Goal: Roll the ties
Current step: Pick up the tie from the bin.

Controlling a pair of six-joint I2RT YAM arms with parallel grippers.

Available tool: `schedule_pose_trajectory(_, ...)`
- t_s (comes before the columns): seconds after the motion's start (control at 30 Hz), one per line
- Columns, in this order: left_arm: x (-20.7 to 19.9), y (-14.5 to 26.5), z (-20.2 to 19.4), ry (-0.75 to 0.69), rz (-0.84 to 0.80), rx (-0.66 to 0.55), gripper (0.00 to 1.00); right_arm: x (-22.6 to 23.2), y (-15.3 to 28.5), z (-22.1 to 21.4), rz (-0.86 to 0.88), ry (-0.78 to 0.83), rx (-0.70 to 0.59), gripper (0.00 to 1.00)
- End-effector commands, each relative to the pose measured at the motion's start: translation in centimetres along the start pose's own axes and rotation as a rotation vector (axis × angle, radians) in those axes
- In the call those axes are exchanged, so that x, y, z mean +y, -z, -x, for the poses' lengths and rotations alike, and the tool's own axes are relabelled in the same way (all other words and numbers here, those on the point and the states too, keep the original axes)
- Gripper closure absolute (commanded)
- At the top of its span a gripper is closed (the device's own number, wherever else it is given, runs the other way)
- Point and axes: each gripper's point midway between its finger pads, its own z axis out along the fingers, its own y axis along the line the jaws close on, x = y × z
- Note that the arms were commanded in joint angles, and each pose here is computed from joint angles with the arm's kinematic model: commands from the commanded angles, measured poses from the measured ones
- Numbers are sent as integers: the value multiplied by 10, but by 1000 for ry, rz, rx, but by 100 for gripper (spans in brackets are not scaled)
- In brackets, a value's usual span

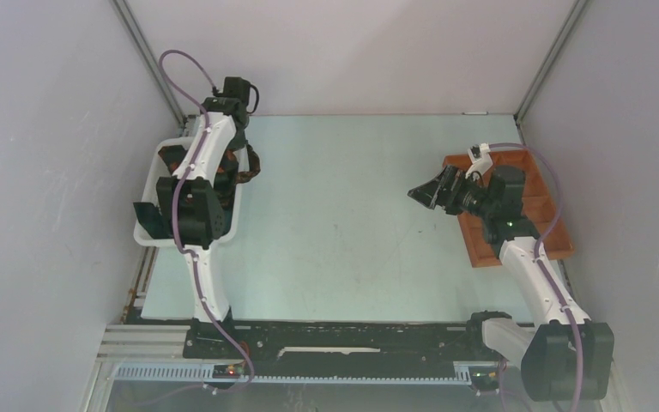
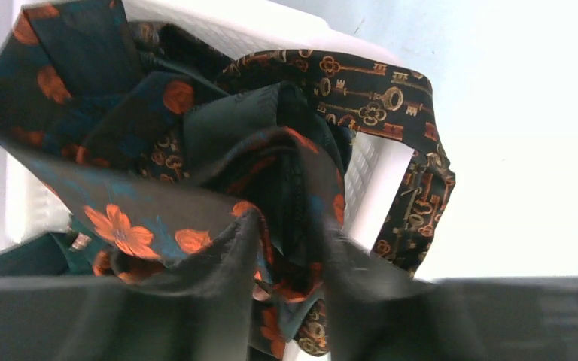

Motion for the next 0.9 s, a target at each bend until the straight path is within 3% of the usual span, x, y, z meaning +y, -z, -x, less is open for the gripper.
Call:
schedule_pose_trajectory(0.0, 23, 24, 18, 20, 65, -73, 86, 18, 1, 20, 48, 41, -41, 0)
schedule_pose_trajectory(0.03, 26, 27, 20, 25, 69, -82, 96, 18, 1, 20, 48, 42, -41, 0)
schedule_pose_trajectory(0.07, 29, 31, 21, 31, 72, -89, 100, 18, 1, 20, 48, 42, -40, 0)
schedule_pose_trajectory(0.23, 43, 71, 37, 79, 47, -170, 100, 19, 2, 19, 49, 47, -40, 0)
schedule_pose_trajectory(0.5, 69, 189, 71, 178, -77, -397, 100, 22, 5, 18, 50, 56, -40, 0)
schedule_pose_trajectory(0.7, 75, 285, 79, 230, -248, -576, 100, 25, 7, 15, 56, 63, -31, 0)
schedule_pose_trajectory(0.87, 66, 369, 77, 224, -498, -722, 100, 29, 9, 13, 64, 77, -24, 0)
